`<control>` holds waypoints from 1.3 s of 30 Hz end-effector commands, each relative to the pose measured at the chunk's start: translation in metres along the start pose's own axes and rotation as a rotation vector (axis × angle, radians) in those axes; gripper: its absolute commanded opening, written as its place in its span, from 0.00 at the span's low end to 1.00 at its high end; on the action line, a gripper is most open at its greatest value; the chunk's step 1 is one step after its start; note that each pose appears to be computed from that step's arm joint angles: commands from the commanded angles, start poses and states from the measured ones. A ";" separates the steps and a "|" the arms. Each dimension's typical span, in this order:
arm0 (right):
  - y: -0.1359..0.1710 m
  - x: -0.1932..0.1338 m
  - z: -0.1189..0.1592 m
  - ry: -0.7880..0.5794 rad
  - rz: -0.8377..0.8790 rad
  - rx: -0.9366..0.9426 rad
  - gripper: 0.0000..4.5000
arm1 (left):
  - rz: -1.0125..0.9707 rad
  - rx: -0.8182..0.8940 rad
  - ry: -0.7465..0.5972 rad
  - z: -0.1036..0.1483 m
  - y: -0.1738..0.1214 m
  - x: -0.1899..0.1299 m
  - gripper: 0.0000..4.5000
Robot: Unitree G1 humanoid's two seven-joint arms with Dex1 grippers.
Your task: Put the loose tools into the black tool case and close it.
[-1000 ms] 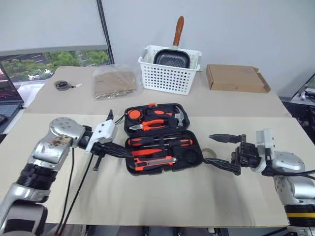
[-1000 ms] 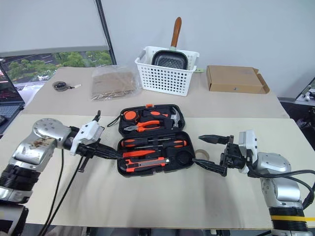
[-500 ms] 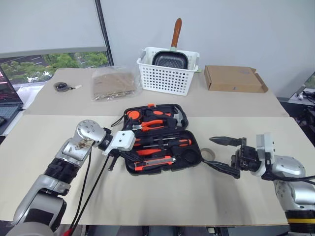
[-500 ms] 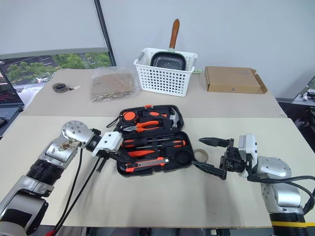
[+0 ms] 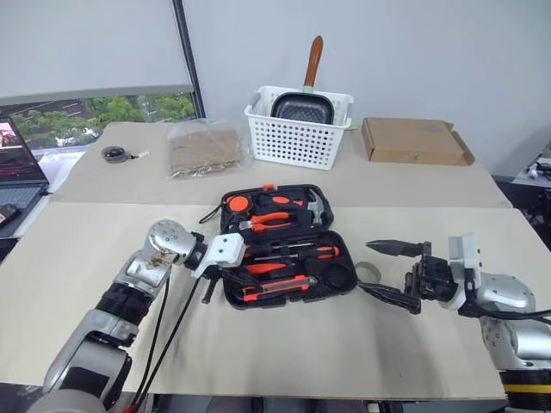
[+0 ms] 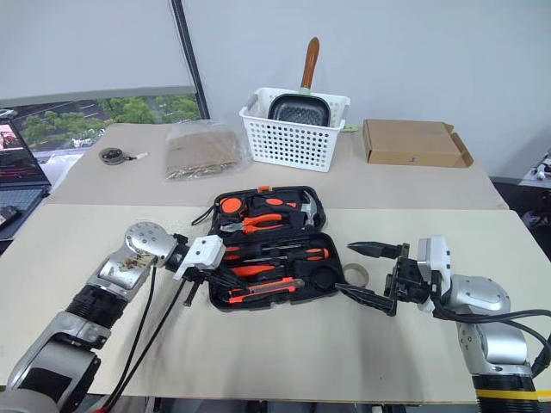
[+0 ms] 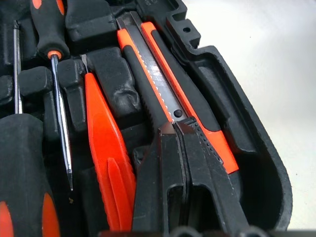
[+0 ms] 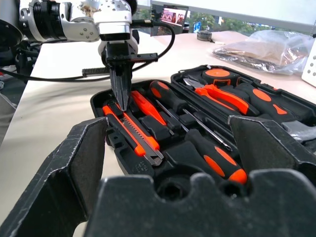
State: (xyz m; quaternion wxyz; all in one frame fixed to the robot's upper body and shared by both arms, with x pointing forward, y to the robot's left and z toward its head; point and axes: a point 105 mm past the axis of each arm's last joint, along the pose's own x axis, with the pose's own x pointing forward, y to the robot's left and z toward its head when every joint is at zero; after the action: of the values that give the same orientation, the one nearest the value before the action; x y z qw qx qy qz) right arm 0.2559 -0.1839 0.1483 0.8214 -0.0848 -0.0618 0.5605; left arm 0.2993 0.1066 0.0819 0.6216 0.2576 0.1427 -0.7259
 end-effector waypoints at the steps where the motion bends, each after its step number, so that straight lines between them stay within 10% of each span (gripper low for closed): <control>1: -0.002 0.001 0.013 -0.010 0.018 -0.056 1.00 | -0.116 -0.154 0.147 -0.051 -0.030 0.027 0.01; 9: -0.006 -0.002 0.010 0.033 0.013 -0.058 1.00 | -0.022 -0.071 0.054 -0.023 -0.012 0.011 0.01; 20: -0.020 -0.010 -0.010 0.239 -0.049 -0.084 1.00 | 0.216 -0.073 -0.358 0.085 -0.004 -0.055 0.01; 33: -0.025 -0.020 -0.027 0.579 0.035 -0.126 1.00 | 0.226 -0.176 -0.354 0.096 -0.042 -0.074 0.95; 39: -0.024 -0.010 -0.031 0.595 0.085 -0.127 0.88 | 0.239 -0.197 -0.278 0.079 -0.049 -0.073 1.00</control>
State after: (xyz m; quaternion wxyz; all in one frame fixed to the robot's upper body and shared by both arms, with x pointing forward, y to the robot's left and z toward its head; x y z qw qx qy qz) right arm 0.2773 -0.2075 0.1142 0.7775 -0.2864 0.1612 0.5362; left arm 0.2441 0.1332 0.1765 0.7393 0.0840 0.1077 -0.6594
